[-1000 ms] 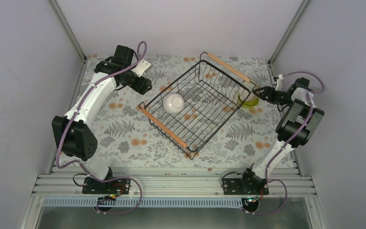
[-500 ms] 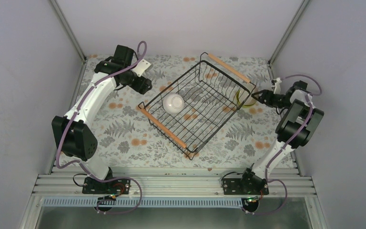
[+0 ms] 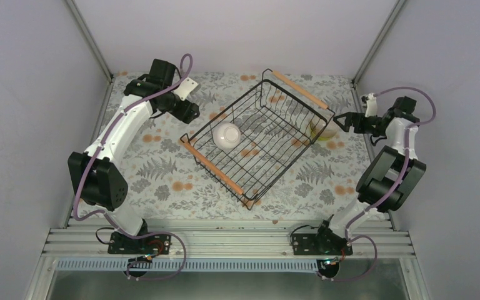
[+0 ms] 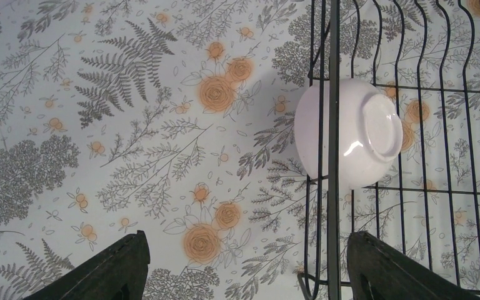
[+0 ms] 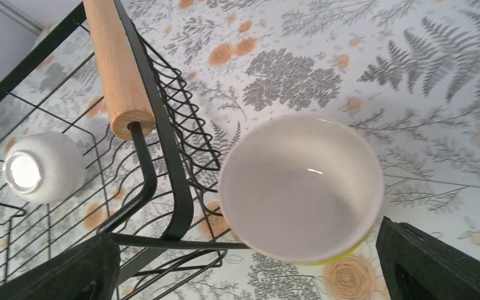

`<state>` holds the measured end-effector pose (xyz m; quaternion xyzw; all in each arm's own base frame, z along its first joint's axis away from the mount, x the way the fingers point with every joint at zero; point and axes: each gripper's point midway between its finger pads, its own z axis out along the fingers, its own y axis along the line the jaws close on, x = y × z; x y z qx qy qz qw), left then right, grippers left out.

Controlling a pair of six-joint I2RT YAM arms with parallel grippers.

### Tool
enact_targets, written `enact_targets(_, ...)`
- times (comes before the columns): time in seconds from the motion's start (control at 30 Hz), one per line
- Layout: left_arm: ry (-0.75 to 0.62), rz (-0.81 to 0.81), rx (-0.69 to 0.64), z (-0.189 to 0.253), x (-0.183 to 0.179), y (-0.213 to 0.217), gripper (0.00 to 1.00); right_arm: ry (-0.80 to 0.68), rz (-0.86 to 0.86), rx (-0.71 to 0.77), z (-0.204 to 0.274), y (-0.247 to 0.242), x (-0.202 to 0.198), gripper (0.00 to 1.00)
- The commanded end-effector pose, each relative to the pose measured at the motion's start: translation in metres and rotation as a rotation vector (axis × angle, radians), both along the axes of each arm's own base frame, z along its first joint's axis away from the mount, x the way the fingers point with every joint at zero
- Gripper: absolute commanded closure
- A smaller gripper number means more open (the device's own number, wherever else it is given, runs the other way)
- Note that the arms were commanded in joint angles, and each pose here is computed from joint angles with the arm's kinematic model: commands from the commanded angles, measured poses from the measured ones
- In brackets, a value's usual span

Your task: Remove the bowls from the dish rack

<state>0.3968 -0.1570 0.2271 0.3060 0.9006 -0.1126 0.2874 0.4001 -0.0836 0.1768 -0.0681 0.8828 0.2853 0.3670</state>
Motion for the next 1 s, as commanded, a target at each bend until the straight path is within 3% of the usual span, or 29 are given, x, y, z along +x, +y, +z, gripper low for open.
enact_targets(0.0, -0.024, -0.012, -0.027, 0.011, 0.001, -0.007, 0.21, -0.016, -0.042, -0.118, 0.0, -0.011, 0.001, 0.0)
enact_targets(0.27, -0.032, -0.005, -0.022, 0.013, -0.001, -0.005, 0.21, -0.032, -0.076, -0.167, 0.008, -0.019, 0.001, 0.0)
enact_targets(0.5, -0.057, -0.005, -0.015, 0.018, -0.003, -0.003, 0.21, -0.227, -0.046, -0.232, 0.1, -0.002, -0.009, 0.0)
enact_targets(0.67, -0.078, 0.003, -0.015, 0.024, 0.001, -0.002, 0.21, -0.282, 0.149, -0.288, 0.146, 0.066, -0.018, 0.0)
enact_targets(0.97, -0.101, 0.023, -0.009, 0.031, 0.002, 0.002, 0.21, -0.181, 0.428, -0.33, 0.123, 0.197, -0.006, 0.0)
